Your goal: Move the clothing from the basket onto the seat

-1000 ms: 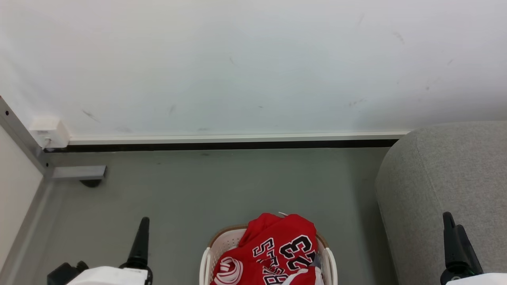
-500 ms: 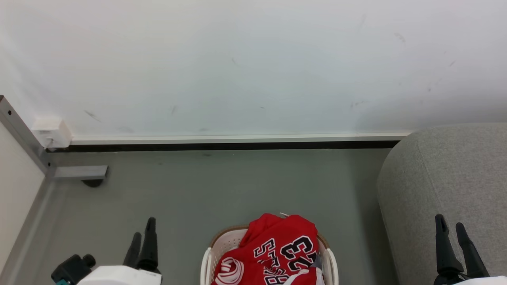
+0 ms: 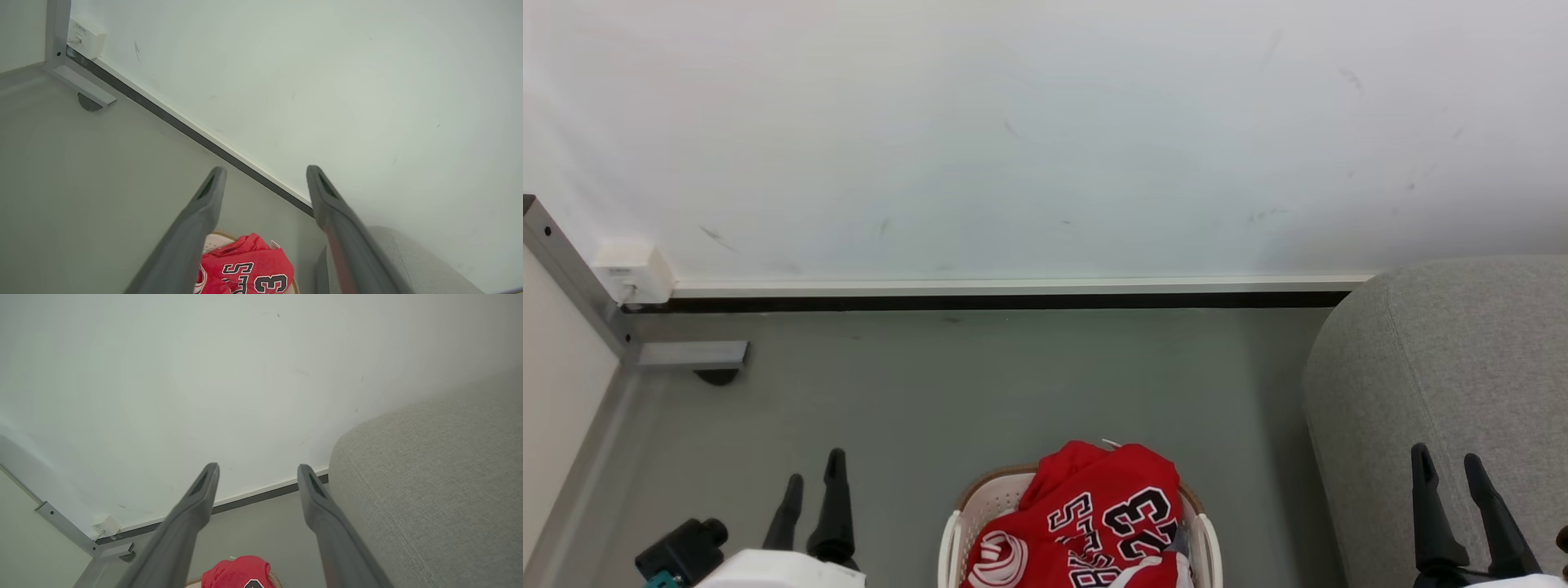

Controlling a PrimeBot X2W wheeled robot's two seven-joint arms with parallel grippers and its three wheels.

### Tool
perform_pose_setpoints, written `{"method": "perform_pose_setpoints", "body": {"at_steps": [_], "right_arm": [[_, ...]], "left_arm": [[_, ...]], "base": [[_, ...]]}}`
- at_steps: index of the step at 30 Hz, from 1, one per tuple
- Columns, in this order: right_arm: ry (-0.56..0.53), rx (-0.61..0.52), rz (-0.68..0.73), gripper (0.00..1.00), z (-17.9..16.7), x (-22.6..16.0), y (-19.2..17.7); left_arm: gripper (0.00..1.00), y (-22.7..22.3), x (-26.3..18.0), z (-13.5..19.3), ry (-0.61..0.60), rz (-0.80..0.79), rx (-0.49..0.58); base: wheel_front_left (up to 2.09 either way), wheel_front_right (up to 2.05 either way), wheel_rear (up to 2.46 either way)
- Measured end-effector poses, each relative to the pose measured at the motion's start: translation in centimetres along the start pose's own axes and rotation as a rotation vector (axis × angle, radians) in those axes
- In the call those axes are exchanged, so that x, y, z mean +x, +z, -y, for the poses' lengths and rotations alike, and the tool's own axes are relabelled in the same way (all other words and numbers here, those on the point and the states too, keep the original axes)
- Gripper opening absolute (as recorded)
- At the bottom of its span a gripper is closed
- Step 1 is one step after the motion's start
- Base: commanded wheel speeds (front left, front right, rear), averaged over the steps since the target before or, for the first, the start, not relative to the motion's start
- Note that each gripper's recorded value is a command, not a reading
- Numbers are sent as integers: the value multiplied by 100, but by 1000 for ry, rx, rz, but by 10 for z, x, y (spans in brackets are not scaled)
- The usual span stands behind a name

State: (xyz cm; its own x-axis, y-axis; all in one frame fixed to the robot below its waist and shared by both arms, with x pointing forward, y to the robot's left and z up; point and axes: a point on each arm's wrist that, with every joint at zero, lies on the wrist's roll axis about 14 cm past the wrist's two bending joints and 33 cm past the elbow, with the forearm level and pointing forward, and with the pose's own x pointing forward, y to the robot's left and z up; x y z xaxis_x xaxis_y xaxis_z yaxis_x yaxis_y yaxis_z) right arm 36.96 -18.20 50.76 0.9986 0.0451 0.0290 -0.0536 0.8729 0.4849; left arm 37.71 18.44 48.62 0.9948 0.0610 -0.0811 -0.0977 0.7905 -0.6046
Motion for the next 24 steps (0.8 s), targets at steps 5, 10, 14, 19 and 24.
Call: {"method": "perform_pose_setpoints", "body": {"at_steps": [5,10,14,19,24], "right_arm": [[4,-54,-5,100,0,-1,-2],[8,-100,-11,100,0,-2,-6],[12,-139,-14,100,0,-3,-8],[20,-185,-11,100,-1,-4,-8],[28,-229,-5,100,-2,-4,-8]], "left_arm": [[100,3,-1,-1,2,17,65],[100,4,-2,-2,2,27,134],[100,4,-4,-4,1,32,186],[100,5,-5,-4,-6,41,250],[100,8,-5,-1,-30,56,312]], "base": [[0,0,0],[0,0,0],[0,0,0],[0,0,0],[0,0,0]]}}
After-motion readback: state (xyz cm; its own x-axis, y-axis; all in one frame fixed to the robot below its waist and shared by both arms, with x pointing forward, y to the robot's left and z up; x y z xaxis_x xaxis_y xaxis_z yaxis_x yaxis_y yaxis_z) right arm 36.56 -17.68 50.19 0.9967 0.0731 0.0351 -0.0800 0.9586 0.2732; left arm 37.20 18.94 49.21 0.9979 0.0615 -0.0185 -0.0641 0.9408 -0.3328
